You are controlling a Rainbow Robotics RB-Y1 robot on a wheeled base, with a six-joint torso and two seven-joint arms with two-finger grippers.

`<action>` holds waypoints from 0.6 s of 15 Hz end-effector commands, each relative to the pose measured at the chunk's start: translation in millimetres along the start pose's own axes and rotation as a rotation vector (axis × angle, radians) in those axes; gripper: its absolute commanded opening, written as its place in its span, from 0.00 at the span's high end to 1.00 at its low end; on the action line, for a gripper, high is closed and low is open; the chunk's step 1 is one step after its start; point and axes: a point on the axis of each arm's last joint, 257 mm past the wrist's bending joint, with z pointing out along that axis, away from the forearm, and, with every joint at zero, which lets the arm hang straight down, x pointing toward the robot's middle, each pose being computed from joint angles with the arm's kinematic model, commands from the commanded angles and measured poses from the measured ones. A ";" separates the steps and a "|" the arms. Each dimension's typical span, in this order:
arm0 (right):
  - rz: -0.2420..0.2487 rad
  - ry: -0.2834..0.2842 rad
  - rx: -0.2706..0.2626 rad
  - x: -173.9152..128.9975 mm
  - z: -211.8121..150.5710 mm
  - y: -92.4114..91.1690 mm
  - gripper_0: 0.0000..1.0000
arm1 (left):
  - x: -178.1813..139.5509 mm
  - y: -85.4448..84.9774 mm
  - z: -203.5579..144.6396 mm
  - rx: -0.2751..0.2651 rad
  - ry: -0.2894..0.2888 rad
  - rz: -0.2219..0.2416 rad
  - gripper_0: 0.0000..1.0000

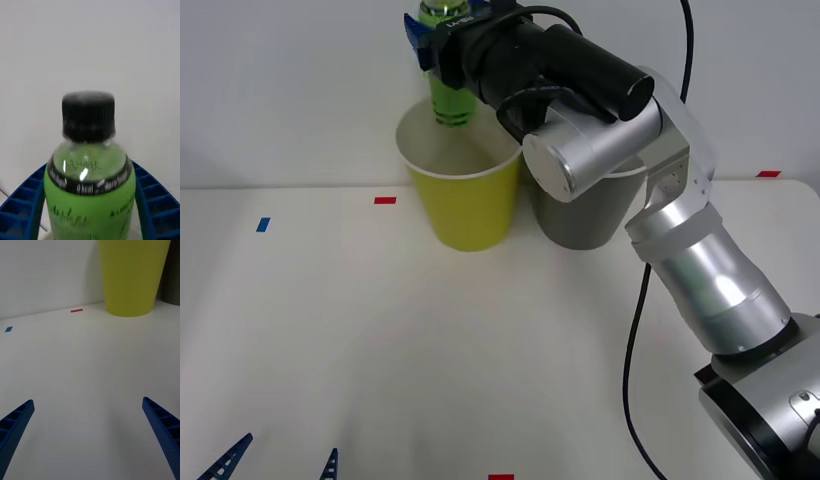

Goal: Put cans in the gray bin and PET bottles in the light green bin.

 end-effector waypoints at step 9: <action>-0.049 0.047 0.008 61.3 -86.1 -13.4 0.20 | 0.0 0.0 0.0 0.000 0.000 0.000 0.00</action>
